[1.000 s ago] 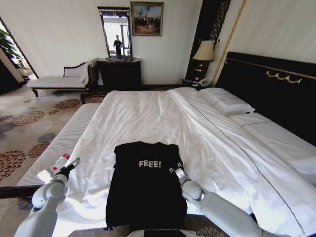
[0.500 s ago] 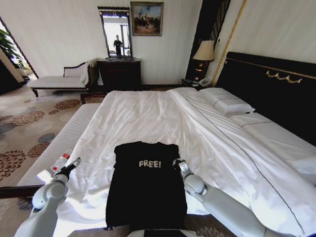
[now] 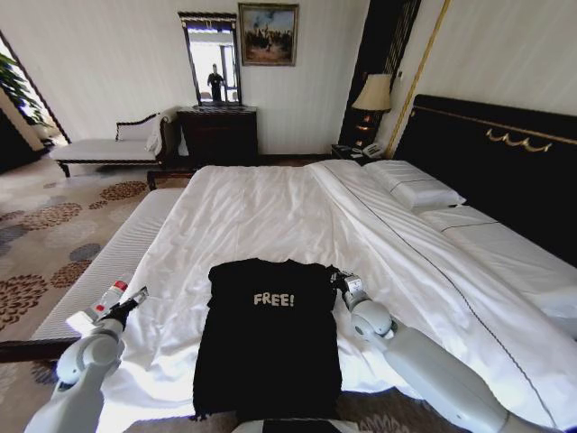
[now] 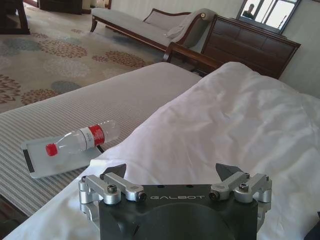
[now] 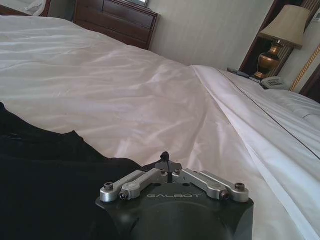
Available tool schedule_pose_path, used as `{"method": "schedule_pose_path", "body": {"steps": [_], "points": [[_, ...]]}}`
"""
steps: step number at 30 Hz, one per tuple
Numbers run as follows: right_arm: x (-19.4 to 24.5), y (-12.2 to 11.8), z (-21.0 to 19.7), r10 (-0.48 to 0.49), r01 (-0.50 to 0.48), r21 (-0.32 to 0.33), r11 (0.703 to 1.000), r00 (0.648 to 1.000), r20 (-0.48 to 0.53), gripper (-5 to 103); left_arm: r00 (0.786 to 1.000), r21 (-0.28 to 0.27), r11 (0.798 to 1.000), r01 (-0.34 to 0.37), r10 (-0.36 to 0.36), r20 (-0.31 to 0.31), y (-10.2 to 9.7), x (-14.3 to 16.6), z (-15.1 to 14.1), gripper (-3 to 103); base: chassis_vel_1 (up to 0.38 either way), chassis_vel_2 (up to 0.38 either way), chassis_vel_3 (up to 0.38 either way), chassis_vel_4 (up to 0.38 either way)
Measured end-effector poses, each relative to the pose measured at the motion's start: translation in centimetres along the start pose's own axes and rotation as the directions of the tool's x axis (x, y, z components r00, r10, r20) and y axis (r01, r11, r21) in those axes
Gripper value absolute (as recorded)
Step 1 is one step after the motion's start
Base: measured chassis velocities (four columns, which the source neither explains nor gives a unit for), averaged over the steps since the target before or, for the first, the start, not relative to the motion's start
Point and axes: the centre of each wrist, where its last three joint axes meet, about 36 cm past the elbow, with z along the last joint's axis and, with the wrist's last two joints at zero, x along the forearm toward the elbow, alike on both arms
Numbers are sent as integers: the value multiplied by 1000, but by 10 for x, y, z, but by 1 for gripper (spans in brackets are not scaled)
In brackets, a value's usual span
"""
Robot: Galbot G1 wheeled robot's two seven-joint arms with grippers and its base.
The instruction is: Fold the clothes on the bed.
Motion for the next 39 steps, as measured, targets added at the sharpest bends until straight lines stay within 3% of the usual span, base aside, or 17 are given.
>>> {"method": "schedule_pose_path", "body": {"steps": [20,33,39], "points": [[8,-32,41,141,-143,-19,990,986,-89,0,1000,0,1000,-3,3,0,-1,2,2,100,0,0,0,0],[11,-25,64,163,-171,-45,984,976,-148,0,1000,1,1000,-10,10,0,-3,2,4,100,0,0,0,0],[5,-27,71,189,-198,-75,977,976,-112,-1,1000,5,1000,-6,6,2,0,4,6,100,0,0,0,0]]}}
